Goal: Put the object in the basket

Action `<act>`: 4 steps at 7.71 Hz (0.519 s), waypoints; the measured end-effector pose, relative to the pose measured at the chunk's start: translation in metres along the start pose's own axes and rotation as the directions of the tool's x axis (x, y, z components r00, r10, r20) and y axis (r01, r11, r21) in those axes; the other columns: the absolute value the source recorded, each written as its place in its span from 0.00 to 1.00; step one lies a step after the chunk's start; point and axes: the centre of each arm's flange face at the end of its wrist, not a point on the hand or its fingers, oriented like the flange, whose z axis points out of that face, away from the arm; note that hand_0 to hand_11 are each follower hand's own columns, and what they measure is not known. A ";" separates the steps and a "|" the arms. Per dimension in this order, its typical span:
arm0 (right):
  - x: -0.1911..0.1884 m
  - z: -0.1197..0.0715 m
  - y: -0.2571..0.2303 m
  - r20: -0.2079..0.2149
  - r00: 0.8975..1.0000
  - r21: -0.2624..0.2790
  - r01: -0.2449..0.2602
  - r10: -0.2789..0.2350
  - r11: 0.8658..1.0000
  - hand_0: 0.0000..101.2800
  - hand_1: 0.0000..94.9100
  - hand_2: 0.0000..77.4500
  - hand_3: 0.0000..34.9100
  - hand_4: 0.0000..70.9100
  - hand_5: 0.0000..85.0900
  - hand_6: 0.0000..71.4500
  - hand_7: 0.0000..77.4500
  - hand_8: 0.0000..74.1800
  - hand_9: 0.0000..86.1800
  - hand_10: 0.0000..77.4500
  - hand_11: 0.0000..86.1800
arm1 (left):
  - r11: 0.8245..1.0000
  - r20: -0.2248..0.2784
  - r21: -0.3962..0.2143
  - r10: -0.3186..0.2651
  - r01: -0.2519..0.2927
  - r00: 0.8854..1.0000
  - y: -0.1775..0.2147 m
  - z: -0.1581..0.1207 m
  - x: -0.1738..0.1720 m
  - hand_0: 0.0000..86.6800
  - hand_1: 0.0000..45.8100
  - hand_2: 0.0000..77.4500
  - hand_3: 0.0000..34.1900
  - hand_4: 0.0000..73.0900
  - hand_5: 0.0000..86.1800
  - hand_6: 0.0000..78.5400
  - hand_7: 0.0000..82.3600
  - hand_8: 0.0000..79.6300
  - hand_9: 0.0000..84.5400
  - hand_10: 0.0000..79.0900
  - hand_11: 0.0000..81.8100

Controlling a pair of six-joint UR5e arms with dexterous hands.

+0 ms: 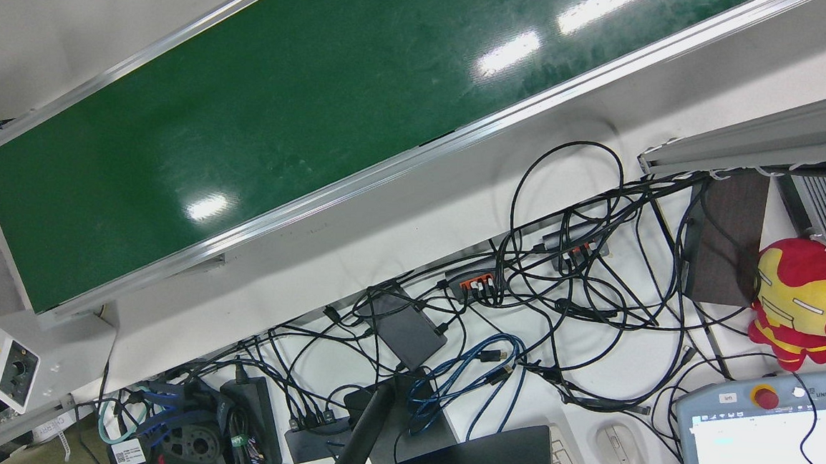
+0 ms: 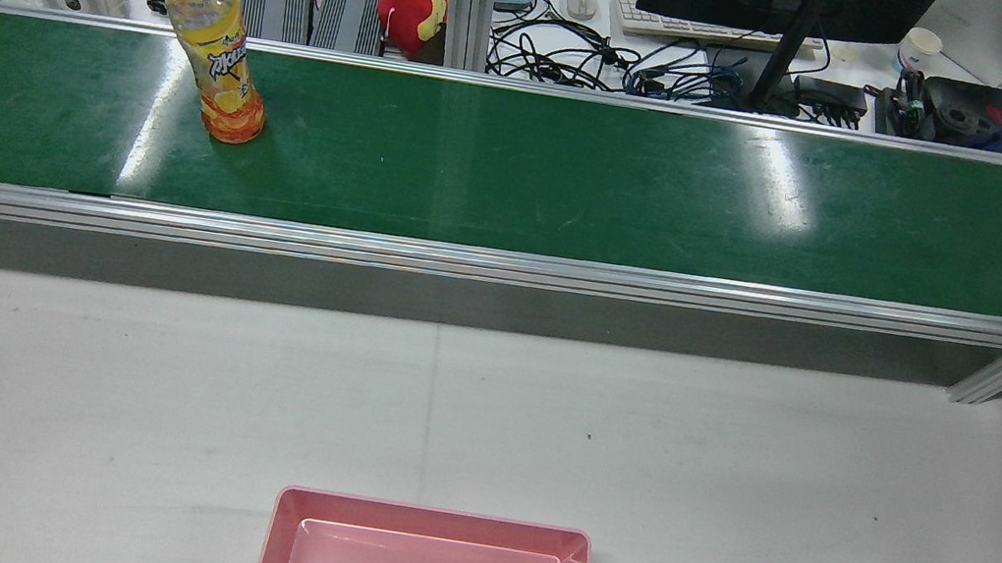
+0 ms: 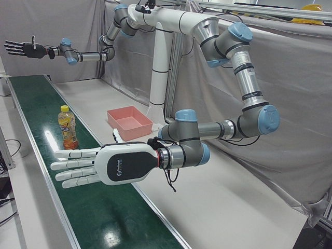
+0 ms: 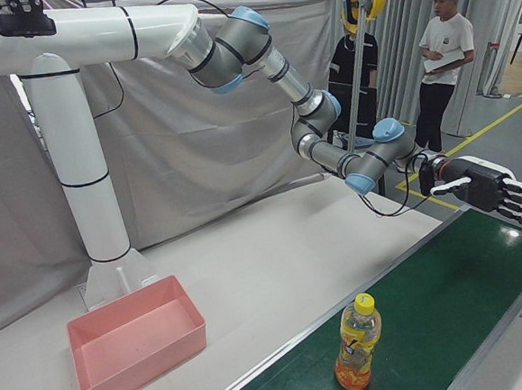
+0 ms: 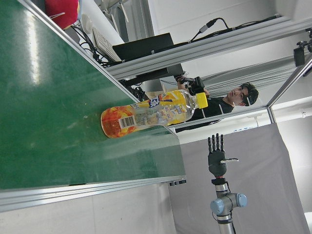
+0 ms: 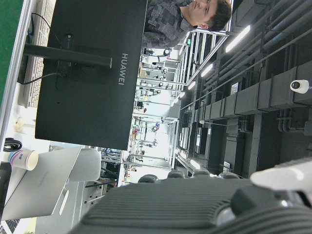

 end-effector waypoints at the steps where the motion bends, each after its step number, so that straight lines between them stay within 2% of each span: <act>1: 0.000 0.000 0.000 0.000 1.000 0.000 0.000 0.000 1.000 0.00 0.00 0.00 0.01 0.00 0.00 0.00 0.01 0.00 0.00 0.00 0.00 | 1.000 0.000 -0.001 0.000 0.000 1.000 0.000 0.000 0.000 0.66 0.25 0.00 0.10 0.01 0.09 0.01 0.01 0.00 0.01 0.02 0.06; 4: 0.000 0.000 0.000 0.000 1.000 0.000 0.000 0.000 1.000 0.00 0.00 0.01 0.01 0.00 0.00 0.00 0.01 0.00 0.00 0.00 0.00 | 1.000 0.007 -0.023 -0.005 0.005 1.000 0.018 0.004 -0.002 0.68 0.37 0.01 0.10 0.01 0.13 0.01 0.01 0.00 0.01 0.02 0.03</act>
